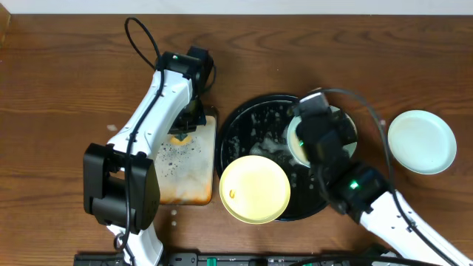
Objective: Clean dirty plates on tray and stack at the side
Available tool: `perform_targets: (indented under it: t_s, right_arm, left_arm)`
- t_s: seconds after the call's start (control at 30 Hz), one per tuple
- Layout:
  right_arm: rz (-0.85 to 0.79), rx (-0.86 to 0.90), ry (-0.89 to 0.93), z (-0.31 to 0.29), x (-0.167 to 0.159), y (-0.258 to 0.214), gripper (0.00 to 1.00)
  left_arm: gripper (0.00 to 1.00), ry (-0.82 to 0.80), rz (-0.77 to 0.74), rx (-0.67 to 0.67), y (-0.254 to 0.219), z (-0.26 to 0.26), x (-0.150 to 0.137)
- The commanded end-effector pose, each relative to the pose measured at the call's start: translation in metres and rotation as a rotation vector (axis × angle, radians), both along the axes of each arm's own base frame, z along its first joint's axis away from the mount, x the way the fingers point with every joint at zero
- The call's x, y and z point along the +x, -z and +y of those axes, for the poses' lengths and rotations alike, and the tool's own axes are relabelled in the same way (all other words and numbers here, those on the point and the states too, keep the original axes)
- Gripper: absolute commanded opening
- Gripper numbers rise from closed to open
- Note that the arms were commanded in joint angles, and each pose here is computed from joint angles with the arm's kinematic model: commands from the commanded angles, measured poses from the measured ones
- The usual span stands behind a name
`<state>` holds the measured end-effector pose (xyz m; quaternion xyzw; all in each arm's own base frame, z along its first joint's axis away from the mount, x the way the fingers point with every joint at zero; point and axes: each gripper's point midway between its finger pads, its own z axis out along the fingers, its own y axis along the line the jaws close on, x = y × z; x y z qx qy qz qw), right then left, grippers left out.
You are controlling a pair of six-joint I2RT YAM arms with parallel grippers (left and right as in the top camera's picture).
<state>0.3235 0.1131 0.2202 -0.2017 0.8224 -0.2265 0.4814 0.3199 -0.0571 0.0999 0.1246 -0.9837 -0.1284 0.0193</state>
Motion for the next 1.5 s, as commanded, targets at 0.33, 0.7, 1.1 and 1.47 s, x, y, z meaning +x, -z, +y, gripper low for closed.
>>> perform_targets:
  t_s: [0.33,0.7,1.1,1.47]
  right_arm:
    - [0.326,0.602,0.235,-0.077,0.012,0.069,0.45]
    - [0.678,0.858,0.214,-0.095,0.002,0.150,0.42]
    - [0.678,0.792,0.229,-0.107,0.020,0.181,0.17]
    - [0.605,0.749,0.245,-0.117,0.029,0.170,0.01]
  left_arm:
    - [0.31,0.035,0.034,0.017,0.008,0.007,-0.005]
    - [0.23,0.052,-0.022,-0.039,0.000,0.008,-0.003]
    - [0.51,-0.048,-0.424,-0.166,-0.122,0.038,-0.022]
    - [0.80,-0.044,-0.507,-0.181,-0.148,0.040,-0.040]
